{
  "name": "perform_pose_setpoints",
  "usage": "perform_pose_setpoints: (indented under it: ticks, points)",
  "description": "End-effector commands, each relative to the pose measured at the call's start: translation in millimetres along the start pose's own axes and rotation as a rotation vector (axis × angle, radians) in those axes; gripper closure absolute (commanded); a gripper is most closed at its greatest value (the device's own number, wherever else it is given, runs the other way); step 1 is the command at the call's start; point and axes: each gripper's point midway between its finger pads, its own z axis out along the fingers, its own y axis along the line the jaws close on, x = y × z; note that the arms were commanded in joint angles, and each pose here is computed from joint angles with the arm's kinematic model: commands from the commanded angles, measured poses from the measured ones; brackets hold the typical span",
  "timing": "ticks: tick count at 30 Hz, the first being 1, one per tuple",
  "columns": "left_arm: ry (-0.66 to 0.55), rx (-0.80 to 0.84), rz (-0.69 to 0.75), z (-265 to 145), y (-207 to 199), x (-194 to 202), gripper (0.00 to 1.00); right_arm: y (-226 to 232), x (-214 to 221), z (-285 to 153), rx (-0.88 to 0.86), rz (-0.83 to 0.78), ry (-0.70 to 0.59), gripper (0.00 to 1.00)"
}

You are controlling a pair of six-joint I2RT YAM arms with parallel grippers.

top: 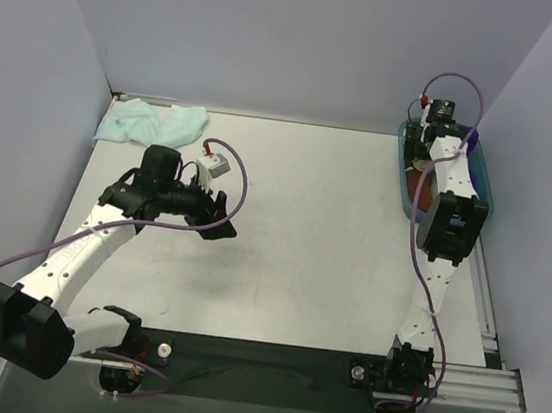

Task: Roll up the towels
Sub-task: Place the rolled towel into the container

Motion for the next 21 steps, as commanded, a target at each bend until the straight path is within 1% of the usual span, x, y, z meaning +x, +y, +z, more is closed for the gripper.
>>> perform_pose_setpoints:
  ticks: [1,4,12,13,15,17,21]
  points:
    - [-0.027,0.035,0.005,-2,-7,-5,0.19,-15,-17,-22,-0.056,0.089,-0.044,0.33]
    - [-0.019,0.04,-0.007,0,-6,-4,0.19,-12,-17,-30,-0.113,0.119,-0.044,0.3]
    - [-0.011,0.054,-0.02,1,-8,0,0.19,-4,-10,-51,-0.234,0.165,-0.043,0.29]
    - [-0.01,0.056,-0.023,1,-8,1,0.19,-2,-10,-54,-0.244,0.166,-0.043,0.27]
    - [-0.006,0.056,-0.024,2,-8,2,0.18,0,-12,-60,-0.264,0.165,-0.05,0.25]
    - [-0.001,0.059,-0.029,2,-8,5,0.18,0,-13,-63,-0.268,0.167,-0.052,0.26]
    - [-0.002,0.059,-0.028,3,-7,5,0.18,-1,-12,-62,-0.25,0.154,-0.044,0.32]
